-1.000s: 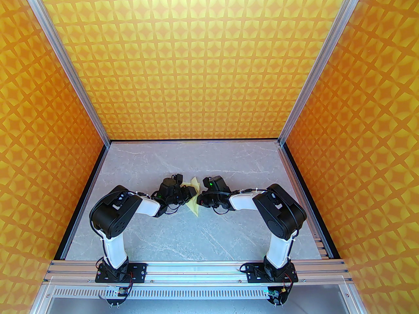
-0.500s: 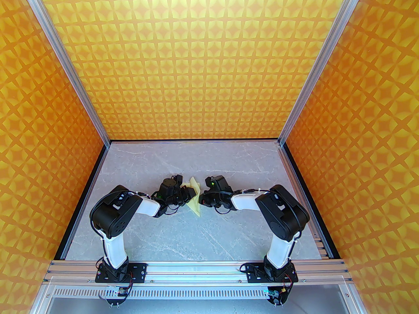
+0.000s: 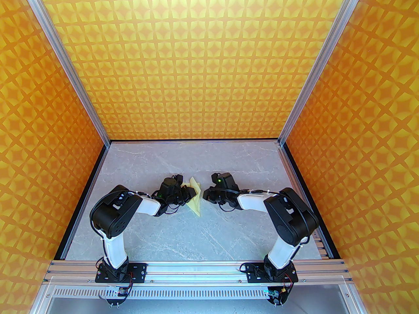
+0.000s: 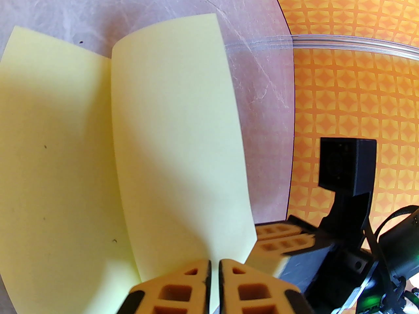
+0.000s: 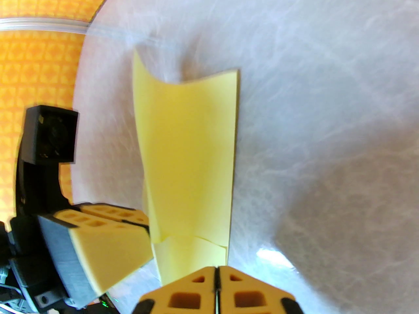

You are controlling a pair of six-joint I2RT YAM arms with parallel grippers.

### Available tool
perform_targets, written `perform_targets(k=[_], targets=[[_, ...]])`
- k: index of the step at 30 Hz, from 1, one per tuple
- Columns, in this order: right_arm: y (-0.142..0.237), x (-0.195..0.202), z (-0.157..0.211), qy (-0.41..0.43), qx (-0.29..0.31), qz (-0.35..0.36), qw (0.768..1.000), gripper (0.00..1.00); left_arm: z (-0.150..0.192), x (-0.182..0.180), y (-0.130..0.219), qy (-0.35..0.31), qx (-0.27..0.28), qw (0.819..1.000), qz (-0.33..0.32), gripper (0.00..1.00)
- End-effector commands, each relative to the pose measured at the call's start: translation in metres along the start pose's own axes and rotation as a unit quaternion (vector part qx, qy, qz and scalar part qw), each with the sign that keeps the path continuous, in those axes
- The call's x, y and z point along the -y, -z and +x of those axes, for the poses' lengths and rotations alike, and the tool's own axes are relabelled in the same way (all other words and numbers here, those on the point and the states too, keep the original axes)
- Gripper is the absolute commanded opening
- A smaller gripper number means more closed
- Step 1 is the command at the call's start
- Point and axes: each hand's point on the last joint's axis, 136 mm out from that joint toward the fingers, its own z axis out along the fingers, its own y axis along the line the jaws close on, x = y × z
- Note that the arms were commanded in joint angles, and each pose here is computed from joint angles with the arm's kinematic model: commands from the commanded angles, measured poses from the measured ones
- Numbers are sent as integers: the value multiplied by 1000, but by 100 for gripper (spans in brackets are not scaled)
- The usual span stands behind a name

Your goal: Fold a paper plane with a square sheet of paper (fold left side to right side)

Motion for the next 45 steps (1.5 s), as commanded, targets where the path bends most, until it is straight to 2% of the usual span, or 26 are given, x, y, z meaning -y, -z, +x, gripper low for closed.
perform_targets(k=[1, 6, 22, 33, 40, 41, 42, 45], targets=[[9, -22, -12, -1, 24, -48, 999, 14, -1, 0, -5, -10, -6, 1000, -4, 12], [6, -30, -15, -6, 21, -70, 997, 16, 0, 0, -5, -11, -7, 1000, -4, 12], [-9, -28, -20, -9, 7, -67, 998, 16, 2, 2, -6, -13, -10, 1000, -4, 12], [-17, -18, -17, -10, -7, -48, 999, 0, 2, 4, -4, -19, -11, 1000, -7, 12], [-19, -17, -16, -10, -11, -45, 999, 0, 3, 5, -3, -23, -11, 1000, -9, 12], [-19, -17, -16, -10, -12, -45, 999, 6, 2, 4, -3, -22, -11, 1000, -9, 12], [-20, -16, -15, -11, -13, -45, 999, 8, 2, 5, -3, -23, -11, 1000, -9, 12], [-20, -16, -16, -11, -13, -45, 999, 10, 3, 4, -4, -22, -12, 1000, -9, 12]])
